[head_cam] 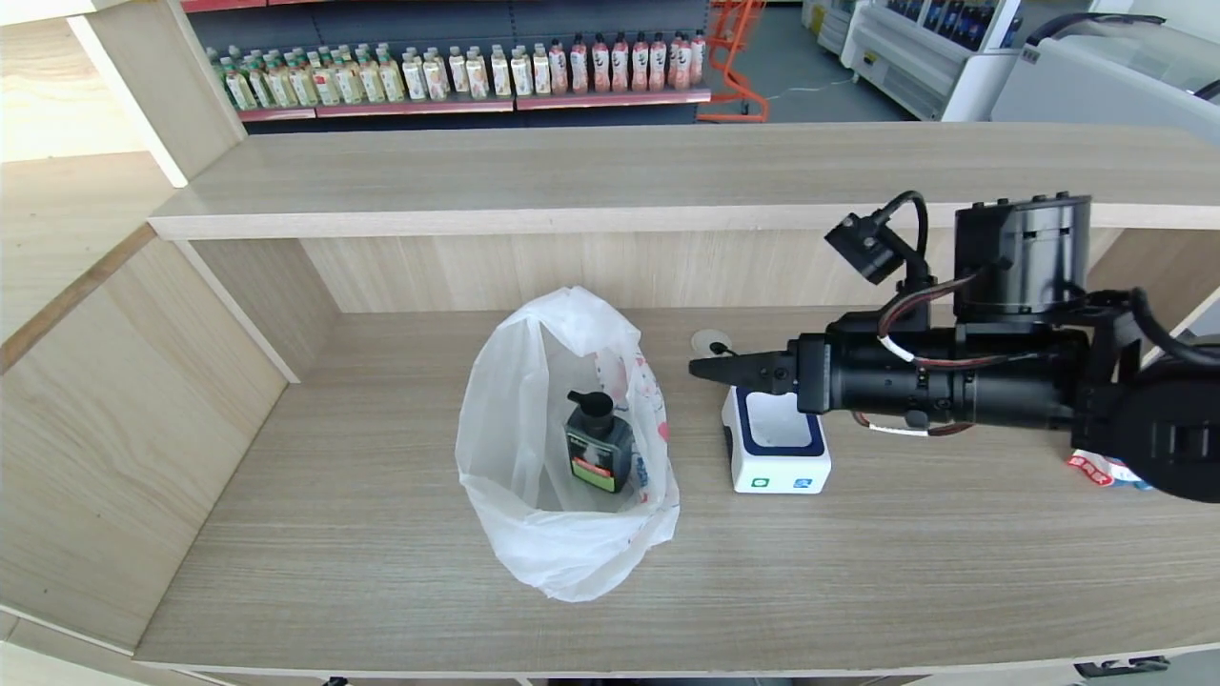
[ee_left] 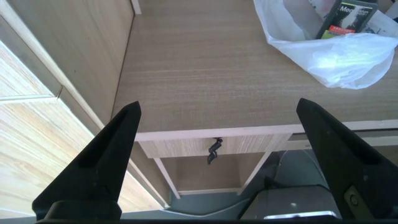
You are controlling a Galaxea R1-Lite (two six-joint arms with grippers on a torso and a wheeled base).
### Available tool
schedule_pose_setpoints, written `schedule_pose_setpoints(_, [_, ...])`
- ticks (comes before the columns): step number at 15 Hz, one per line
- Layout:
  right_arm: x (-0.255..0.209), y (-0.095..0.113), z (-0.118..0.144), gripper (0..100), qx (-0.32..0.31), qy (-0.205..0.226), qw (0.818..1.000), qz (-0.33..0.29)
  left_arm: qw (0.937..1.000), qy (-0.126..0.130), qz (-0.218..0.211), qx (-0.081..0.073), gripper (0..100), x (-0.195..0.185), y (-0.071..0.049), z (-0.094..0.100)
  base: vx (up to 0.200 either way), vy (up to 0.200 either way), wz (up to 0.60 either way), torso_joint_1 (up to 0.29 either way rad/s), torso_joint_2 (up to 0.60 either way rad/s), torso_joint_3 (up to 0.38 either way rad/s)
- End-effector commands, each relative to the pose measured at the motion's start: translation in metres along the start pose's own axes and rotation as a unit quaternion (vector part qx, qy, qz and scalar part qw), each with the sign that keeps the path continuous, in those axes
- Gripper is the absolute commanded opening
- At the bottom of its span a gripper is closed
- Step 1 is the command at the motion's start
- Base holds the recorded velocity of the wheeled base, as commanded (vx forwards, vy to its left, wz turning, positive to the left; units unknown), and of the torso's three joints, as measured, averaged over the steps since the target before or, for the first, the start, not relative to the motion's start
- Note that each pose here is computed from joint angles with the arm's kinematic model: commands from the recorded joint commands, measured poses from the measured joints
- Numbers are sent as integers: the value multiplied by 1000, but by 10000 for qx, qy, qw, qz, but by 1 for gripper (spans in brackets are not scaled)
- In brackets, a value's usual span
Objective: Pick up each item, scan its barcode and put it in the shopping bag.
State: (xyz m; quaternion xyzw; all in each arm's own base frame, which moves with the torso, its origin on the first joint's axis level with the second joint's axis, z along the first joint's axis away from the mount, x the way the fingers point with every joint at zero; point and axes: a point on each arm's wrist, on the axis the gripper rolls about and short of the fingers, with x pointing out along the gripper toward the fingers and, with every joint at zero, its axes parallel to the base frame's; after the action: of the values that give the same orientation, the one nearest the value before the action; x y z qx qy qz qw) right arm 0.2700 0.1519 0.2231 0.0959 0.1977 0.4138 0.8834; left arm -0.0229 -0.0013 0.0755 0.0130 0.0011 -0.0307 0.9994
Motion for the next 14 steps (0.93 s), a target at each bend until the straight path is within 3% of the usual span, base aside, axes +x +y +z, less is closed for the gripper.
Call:
schedule_pose_setpoints(1, [-82,10,8,100,252,-298,9891,-1420,10000,0,0,0,100,0,0,0,0,0,0,0,0,0])
schedule_pose_setpoints(6, [-115,7,-8,100,434,-219,9788,-1988,10000,0,0,0,100,0,0,0,0,0,0,0,0,0])
schedule_pose_setpoints(11, [-116,4,-6,100,435,-248,9772,-2061,10000,0,0,0,100,0,0,0,0,0,0,0,0,0])
schedule_pose_setpoints(14, [-118,2,-8,100,488,-198,9757,-2129,10000,8,-1,-16,100,0,0,0,-200,0,0,6,2,2])
